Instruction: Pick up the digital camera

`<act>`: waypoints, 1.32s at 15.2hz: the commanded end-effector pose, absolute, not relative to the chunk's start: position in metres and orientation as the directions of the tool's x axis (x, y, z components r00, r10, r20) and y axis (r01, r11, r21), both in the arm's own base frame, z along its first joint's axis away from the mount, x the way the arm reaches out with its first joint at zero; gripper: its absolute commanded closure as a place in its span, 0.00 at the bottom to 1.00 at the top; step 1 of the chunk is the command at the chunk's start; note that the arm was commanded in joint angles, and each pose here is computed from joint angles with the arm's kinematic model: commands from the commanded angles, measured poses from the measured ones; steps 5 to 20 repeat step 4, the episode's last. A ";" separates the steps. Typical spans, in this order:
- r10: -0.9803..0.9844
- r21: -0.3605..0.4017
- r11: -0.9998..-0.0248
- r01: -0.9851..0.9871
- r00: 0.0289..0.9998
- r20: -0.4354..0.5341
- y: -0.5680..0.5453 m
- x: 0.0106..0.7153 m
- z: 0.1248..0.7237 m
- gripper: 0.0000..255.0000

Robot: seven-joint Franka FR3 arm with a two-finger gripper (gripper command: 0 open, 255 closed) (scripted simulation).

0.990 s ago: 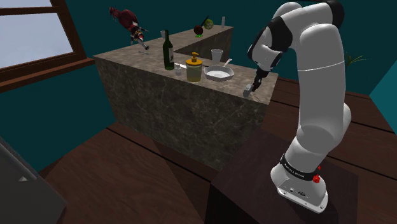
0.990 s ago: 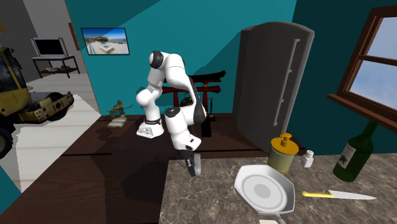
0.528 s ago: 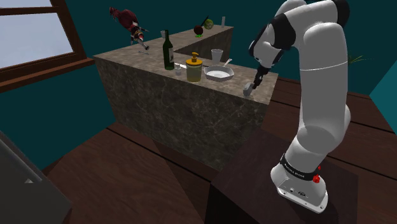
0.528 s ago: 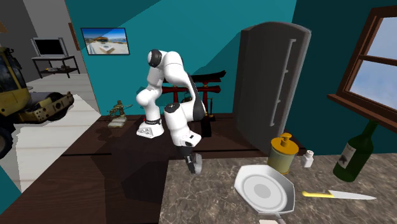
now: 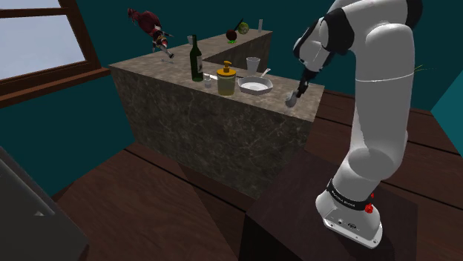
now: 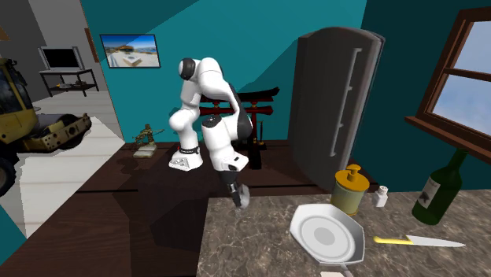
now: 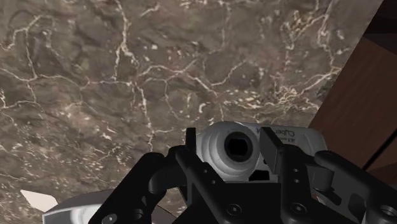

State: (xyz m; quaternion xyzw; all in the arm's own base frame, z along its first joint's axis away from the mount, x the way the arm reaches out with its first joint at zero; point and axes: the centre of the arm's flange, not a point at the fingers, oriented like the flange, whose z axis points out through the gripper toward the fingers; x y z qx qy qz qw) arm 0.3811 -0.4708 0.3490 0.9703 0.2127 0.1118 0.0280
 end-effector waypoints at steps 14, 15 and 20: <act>0.419 0.102 -0.908 0.406 0.885 0.205 -0.471 0.382 0.366 1.00; 0.419 0.102 -0.908 0.406 0.885 0.205 -0.471 0.382 0.366 1.00; 0.419 0.102 -0.908 0.406 0.885 0.205 -0.471 0.382 0.366 1.00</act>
